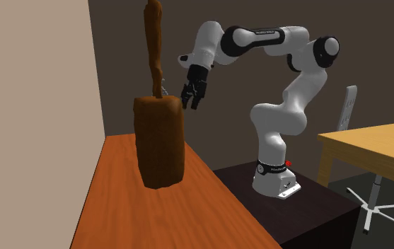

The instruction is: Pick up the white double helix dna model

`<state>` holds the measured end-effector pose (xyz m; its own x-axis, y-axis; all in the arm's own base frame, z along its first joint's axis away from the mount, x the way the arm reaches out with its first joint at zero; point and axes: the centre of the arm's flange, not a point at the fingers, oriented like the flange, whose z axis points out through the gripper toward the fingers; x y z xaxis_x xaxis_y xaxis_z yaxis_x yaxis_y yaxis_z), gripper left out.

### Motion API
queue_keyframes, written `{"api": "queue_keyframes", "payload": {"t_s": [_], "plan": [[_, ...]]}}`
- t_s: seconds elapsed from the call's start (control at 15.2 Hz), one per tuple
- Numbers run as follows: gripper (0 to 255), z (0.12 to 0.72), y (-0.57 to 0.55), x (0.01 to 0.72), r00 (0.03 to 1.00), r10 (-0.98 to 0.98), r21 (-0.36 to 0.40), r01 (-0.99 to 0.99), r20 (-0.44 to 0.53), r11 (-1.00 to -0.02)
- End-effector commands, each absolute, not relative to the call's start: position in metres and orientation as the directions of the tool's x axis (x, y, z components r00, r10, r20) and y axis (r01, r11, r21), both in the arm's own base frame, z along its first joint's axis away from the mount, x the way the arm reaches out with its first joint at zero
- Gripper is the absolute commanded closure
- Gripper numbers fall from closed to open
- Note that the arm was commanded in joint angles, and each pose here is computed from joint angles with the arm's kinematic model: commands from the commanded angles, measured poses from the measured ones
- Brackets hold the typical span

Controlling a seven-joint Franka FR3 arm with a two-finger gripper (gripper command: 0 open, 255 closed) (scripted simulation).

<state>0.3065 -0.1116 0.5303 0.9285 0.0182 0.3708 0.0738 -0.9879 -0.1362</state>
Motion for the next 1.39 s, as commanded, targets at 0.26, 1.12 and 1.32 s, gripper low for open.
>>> {"api": "queue_keyframes", "payload": {"t_s": [0.26, 1.12, 1.32], "plan": [[0, 0.504, -0.190, 0.313, 0.831, 0.106, -0.111, 0.197, 0.545, -0.974], [0, 0.450, -0.233, 0.323, 0.764, 0.146, -0.091, 0.259, 0.629, -0.962], [255, 0.451, -0.232, 0.323, 0.764, 0.146, -0.091, 0.259, 0.629, -0.962]]}}
